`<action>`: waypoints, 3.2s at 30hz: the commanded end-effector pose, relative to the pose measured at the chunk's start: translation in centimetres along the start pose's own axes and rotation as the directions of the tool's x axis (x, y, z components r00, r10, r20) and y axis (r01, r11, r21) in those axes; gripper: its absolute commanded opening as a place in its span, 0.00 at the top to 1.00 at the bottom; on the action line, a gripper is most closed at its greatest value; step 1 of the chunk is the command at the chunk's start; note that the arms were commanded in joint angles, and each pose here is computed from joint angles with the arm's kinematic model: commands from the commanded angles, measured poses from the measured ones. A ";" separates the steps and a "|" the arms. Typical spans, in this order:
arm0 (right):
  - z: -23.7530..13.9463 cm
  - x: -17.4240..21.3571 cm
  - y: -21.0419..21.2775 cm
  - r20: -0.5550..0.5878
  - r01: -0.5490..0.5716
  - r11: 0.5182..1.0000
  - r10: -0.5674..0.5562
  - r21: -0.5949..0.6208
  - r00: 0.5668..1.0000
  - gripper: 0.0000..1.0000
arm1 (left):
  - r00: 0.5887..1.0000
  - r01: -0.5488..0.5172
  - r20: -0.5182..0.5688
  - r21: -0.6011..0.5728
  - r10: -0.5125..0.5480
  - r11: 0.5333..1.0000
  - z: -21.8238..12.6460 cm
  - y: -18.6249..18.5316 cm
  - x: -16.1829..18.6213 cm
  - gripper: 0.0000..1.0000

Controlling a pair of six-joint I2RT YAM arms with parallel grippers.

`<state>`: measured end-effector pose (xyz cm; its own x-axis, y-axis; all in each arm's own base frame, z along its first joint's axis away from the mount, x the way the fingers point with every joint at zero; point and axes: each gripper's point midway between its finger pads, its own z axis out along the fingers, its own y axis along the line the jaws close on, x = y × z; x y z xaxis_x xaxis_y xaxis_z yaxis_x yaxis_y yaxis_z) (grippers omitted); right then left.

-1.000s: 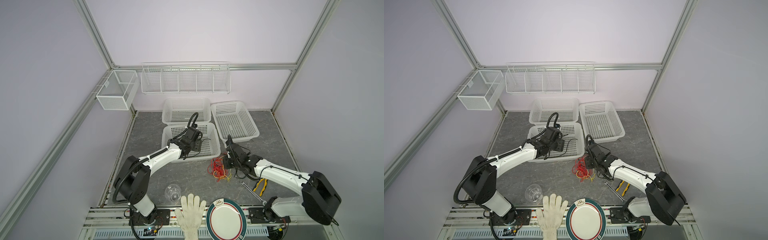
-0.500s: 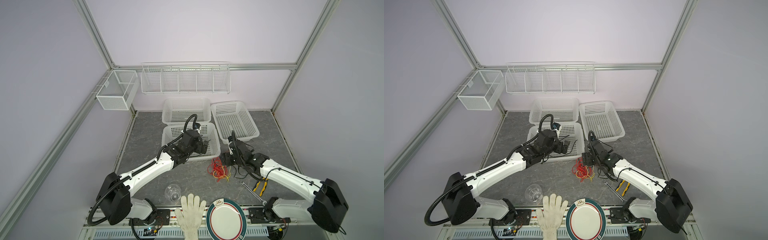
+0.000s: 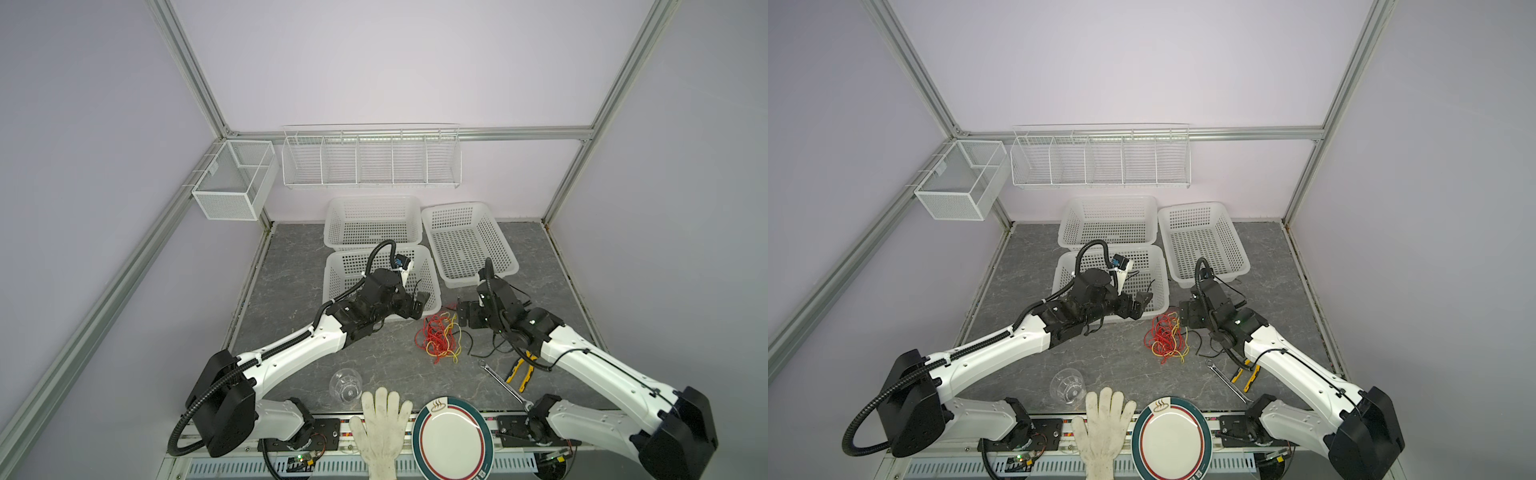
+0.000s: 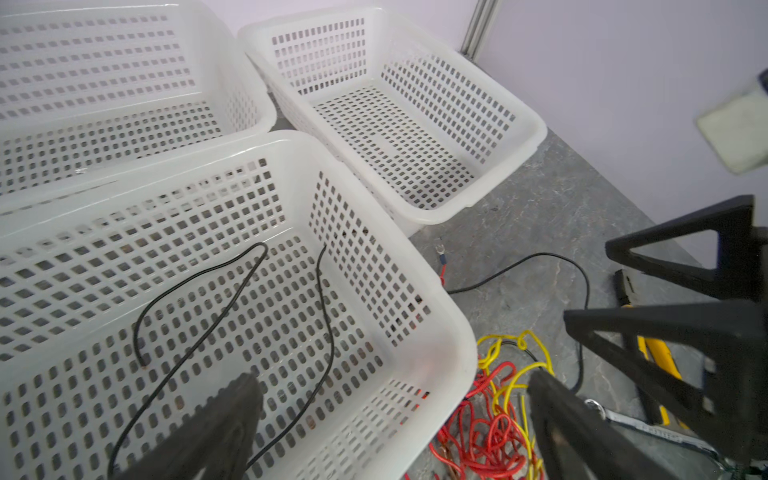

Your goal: Untangle the cables

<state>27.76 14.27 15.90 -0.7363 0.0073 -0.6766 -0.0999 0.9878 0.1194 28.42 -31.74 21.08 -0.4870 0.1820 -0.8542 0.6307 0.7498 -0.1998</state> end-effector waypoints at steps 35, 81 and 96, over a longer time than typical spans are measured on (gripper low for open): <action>8.6 7.8 -9.3 -0.241 -0.252 0.959 0.277 0.129 0.930 0.67 | 1.000 0.026 -0.016 0.088 -0.025 0.996 1.5 -1.9 1.5 0.01; -14.1 -5.4 9.3 0.355 0.328 0.696 -0.112 -0.638 0.928 0.94 | 0.947 -0.190 0.292 0.188 0.130 0.963 2.4 -8.5 -7.2 0.09; -11.0 -4.4 7.7 0.307 0.279 0.779 -0.117 -0.561 0.944 0.93 | 0.939 -0.173 0.327 0.190 0.104 0.966 2.8 -8.8 -8.3 1.00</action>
<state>22.27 20.41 28.41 -0.4950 -0.0511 -0.8674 -0.6725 0.6547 0.3452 28.24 -41.45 26.21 -0.2227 0.0926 -0.9705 0.8124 0.5680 -0.1322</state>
